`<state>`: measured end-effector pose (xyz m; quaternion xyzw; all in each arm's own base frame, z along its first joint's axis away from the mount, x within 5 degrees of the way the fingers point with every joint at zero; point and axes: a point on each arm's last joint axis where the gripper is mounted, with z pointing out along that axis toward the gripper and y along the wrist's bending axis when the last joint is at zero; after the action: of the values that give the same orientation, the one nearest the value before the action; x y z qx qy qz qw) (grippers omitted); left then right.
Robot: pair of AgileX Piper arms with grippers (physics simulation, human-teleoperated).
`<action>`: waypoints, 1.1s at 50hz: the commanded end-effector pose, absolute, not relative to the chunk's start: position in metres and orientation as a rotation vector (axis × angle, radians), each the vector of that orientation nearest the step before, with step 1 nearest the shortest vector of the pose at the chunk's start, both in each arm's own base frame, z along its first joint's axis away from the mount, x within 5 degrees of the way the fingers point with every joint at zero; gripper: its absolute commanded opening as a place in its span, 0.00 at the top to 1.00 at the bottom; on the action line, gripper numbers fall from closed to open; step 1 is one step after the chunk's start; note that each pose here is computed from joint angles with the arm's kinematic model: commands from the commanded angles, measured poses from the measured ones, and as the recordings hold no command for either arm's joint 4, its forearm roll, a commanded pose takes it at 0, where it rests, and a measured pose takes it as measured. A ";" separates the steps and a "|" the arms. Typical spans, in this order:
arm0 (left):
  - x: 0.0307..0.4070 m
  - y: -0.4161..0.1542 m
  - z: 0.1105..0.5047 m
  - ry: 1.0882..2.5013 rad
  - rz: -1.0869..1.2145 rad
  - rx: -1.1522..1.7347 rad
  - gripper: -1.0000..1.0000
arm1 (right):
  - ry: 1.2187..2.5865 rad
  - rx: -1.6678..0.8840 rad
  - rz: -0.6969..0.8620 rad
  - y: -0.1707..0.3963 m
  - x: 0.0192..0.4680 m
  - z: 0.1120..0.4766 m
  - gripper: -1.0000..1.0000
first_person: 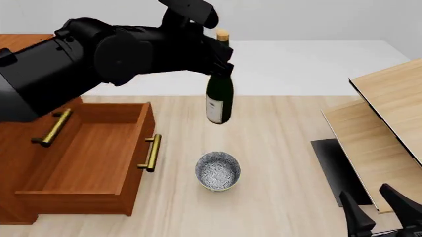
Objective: Put the wine bottle in the bottom drawer of the cabinet.
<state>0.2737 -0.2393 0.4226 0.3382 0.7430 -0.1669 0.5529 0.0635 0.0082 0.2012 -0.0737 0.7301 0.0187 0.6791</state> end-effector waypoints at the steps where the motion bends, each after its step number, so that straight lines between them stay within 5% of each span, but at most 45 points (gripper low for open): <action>1: 0.271 -0.191 0.443 1.806 -0.292 0.747 1.00 | 1.631 -0.173 0.044 0.009 0.064 0.202 0.00; 55: 0.272 -0.084 0.468 2.214 -0.065 0.538 1.00 | 1.617 -0.189 0.077 0.011 0.067 0.204 0.00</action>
<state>0.2822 -0.1044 0.4573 0.2330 0.8737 -0.0406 0.4252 0.0676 0.0115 0.2038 -0.0850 0.7240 0.0357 0.6836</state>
